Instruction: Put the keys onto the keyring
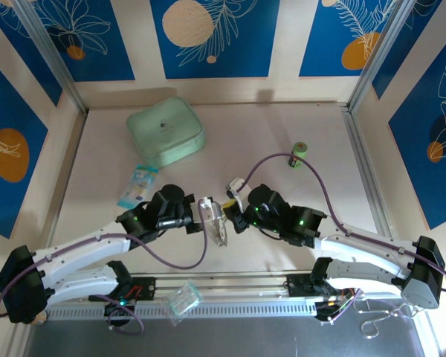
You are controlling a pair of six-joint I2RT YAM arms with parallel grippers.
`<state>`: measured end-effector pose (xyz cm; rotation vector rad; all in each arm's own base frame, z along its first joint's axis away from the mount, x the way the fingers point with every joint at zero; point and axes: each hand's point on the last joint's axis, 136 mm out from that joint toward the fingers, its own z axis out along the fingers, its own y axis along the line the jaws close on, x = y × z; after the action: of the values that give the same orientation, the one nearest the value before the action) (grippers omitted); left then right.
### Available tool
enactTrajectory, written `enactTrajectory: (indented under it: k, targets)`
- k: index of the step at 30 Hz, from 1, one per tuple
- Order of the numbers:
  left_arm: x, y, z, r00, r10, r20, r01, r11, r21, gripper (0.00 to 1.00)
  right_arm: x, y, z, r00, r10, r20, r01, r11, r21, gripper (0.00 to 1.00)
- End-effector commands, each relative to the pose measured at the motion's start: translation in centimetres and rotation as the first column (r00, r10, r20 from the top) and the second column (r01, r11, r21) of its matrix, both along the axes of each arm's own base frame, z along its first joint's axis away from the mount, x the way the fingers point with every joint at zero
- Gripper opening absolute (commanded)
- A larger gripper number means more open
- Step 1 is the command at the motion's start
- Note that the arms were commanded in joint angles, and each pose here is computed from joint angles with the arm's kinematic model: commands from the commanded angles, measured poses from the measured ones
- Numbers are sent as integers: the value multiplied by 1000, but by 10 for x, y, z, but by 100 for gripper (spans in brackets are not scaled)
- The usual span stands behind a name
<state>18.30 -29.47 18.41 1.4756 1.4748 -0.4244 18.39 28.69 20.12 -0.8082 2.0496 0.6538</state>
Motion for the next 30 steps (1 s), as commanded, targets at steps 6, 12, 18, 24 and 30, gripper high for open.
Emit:
enactTrajectory:
  k: [6, 12, 18, 24, 30]
  targets:
    - [-12, -8, 14, 987, -68, 146, 70, 997, -11, 0, 18, -15, 17, 989, -146, 17, 146, 988, 42, 0]
    - [-12, -7, 16, 986, -55, 159, 59, 998, -20, 0, 17, -18, 11, 989, -150, 9, 150, 988, 26, 0]
    - [-13, -8, 24, 992, -36, 122, 46, 996, -73, 0, 16, -18, 9, 990, -141, 12, 141, 990, 24, 0]
    - [-10, -11, 22, 999, 8, 34, -5, 994, -106, 0, 11, -11, 11, 995, -99, 6, 99, 994, 46, 0]
    - [-10, -17, 21, 994, 43, -98, -57, 987, -148, 0, 7, -8, 14, 998, -47, 34, 46, 998, 39, 0]
